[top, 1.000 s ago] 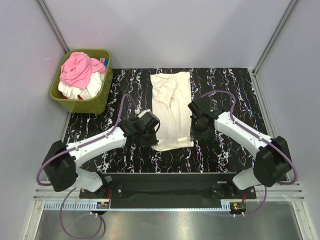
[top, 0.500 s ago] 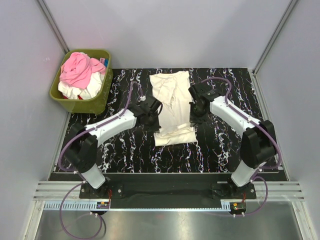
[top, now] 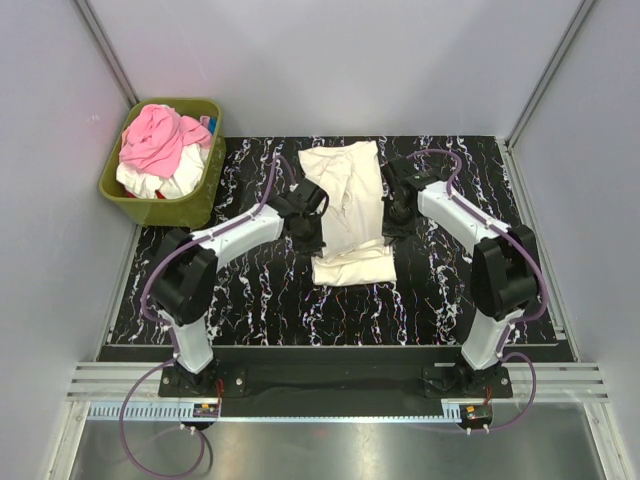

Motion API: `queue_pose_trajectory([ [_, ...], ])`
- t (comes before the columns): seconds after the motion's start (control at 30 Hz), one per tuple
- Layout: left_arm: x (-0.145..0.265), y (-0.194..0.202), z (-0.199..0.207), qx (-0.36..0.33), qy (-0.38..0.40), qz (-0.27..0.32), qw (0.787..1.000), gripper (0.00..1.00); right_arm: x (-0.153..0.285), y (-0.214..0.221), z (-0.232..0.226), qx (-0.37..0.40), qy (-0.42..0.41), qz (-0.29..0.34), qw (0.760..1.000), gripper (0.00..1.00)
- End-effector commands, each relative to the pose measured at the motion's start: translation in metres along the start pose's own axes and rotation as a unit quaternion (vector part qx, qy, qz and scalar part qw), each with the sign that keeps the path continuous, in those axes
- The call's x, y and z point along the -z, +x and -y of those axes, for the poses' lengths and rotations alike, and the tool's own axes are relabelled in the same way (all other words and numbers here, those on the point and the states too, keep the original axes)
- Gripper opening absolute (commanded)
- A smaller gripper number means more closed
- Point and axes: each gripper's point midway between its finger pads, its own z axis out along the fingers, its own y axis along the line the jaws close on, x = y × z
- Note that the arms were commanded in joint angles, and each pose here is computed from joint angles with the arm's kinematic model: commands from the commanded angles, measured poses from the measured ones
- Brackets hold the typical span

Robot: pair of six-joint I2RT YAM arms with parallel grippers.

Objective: Fold and stack the t-shirts
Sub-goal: Fold the tshirt

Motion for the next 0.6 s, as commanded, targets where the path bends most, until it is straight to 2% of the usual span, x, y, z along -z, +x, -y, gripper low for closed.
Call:
queue_pose_trajectory([
  [0.0, 0.003, -0.017, 0.01, -0.01, 0.022, 0.007, 1.0, 0.08, 0.0, -0.022, -0.004, 0.005, -0.008, 0.021, 1.0, 0.0],
  [0.27, 0.0, -0.041, 0.007, -0.019, 0.025, 0.012, 0.999, 0.08, 0.004, -0.046, -0.004, 0.003, -0.011, 0.036, 0.999, 0.0],
  [0.57, -0.015, -0.047, 0.001, -0.017, 0.022, -0.002, 1.0, 0.08, -0.003, -0.062, -0.009, 0.001, -0.022, 0.032, 0.999, 0.0],
])
